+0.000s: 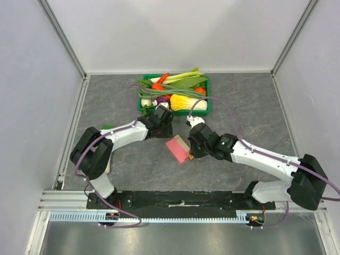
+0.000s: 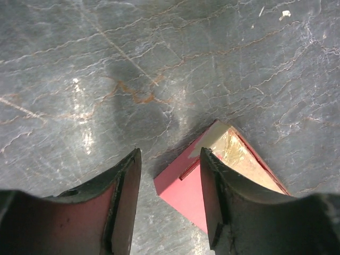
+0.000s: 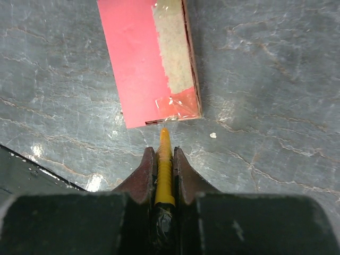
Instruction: Unpack the express box
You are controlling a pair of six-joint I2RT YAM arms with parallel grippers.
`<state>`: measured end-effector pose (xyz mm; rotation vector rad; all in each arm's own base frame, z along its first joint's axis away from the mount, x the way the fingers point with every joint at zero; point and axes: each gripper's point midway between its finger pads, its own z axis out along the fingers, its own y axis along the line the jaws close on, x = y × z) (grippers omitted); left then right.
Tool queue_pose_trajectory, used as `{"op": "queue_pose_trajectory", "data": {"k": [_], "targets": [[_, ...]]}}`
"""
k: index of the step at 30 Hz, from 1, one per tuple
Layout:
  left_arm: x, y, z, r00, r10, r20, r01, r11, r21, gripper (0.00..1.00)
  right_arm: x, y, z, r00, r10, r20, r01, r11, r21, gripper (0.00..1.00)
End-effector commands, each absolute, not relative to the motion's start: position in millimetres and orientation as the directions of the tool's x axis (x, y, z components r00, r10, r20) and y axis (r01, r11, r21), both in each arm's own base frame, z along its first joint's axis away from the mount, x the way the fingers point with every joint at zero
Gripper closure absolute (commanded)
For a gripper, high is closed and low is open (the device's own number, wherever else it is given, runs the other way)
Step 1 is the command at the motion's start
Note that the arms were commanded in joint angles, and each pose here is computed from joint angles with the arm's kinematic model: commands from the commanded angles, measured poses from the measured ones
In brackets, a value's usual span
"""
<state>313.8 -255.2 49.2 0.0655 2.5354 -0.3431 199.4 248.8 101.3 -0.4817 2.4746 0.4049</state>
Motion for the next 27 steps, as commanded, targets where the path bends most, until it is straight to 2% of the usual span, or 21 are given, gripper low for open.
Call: {"op": "queue_pose_trajectory", "data": {"k": [1,2,8,16,22,27], "targets": [[321,-243,86,-0.771,-0.117,-0.626,0.051,0.969,-0.243,0.43,214,248,142,-0.713,-0.189,-0.675,-0.405,0.897,0.176,1.0],[318,-243,98,-0.759,-0.123,-0.639,0.069,0.961,-0.267,0.38,215,248,146,-0.706,-0.195,-0.681,-0.412,0.895,0.171,1.0],[280,-245,100,-0.805,-0.119,-0.581,0.131,0.92,-0.37,0.31,235,248,154,-0.663,-0.214,-0.717,-0.4,0.911,0.098,1.0],[233,-267,72,-0.892,-0.049,-0.45,0.22,0.822,-0.526,0.32,271,262,151,-0.624,-0.213,-0.752,-0.396,0.916,0.069,1.0],[233,-287,64,-0.899,-0.038,-0.437,0.263,0.751,-0.605,0.32,282,261,141,-0.625,-0.222,-0.748,-0.378,0.925,0.042,1.0],[236,-290,61,-0.9,-0.048,-0.434,0.258,0.744,-0.617,0.3,285,259,133,-0.627,-0.226,-0.745,-0.375,0.926,0.035,1.0]]}}
